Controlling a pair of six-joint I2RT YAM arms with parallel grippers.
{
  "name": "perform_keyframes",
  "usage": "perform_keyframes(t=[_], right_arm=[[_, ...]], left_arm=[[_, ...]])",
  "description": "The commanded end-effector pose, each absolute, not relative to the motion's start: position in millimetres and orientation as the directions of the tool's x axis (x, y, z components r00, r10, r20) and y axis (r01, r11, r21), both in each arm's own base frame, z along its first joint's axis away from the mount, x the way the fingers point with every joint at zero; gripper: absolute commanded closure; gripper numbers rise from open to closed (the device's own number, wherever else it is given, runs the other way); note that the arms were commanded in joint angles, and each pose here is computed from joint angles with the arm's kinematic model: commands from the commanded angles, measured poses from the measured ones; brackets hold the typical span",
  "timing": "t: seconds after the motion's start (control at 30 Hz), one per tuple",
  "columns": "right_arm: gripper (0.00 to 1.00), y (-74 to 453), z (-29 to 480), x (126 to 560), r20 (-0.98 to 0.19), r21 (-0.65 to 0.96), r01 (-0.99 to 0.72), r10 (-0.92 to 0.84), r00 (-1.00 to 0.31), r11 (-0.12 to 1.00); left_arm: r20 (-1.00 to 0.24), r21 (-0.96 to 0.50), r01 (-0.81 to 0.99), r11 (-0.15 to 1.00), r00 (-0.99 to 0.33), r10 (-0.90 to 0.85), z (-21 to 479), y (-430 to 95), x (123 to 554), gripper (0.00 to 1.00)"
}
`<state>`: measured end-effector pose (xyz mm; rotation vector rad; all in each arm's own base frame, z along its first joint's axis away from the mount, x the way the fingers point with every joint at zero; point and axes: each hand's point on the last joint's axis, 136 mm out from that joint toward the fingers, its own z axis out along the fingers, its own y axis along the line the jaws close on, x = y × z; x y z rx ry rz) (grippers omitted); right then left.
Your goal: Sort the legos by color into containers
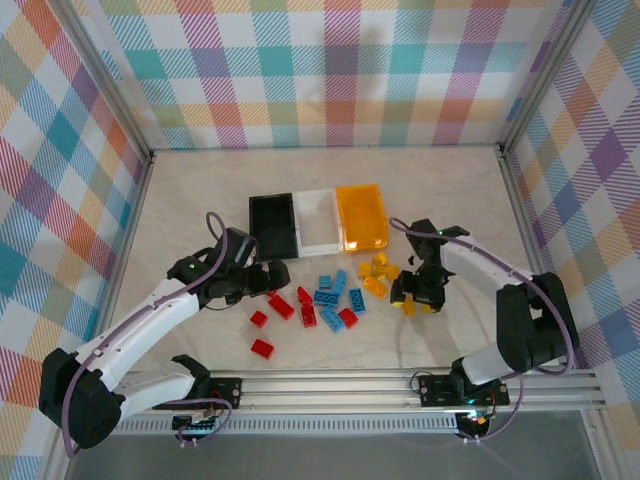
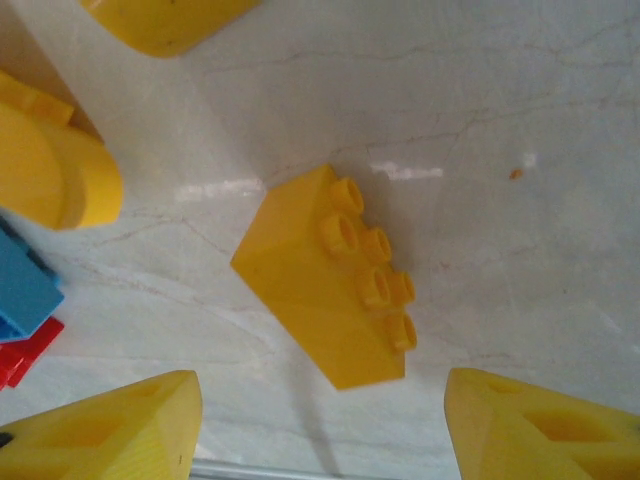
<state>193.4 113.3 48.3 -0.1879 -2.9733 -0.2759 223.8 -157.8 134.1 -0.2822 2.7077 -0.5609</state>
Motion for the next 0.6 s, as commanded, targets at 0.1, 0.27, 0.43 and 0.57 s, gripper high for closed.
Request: perform_keyframes(t=[0.1, 0.27, 0.43, 0.57], right_arm=[[0.37, 113.6, 36.8, 200.5, 0.167, 0.145, 0.119, 0.094, -0.981, 0.982], [0.42, 113.2, 32.4, 203.9, 0.175, 0.126, 0.114, 0.091, -0.980, 0.985], [0.45, 113.9, 30.9, 206.8, 0.168, 0.104, 0.102, 0.083, -0.982, 0.989], [0.49, 112.6, 29.1, 206.5, 0.166, 0.077, 0.094, 0.081, -0.983, 0.993]], left_arm=[[-0.328, -0.451, -0.131, 0.883, -0.896, -0.300, 146.6, -160.2, 226.6, 0.00], [-0.327, -0.450, -0.146, 0.881, -0.891, -0.315, 143.4, -156.2, 223.1, 0.00], [-0.327, -0.450, -0.151, 0.880, -0.889, -0.321, 142.5, -154.7, 221.9, 0.00], [-0.329, -0.450, -0.153, 0.880, -0.887, -0.323, 142.4, -154.4, 222.5, 0.00]])
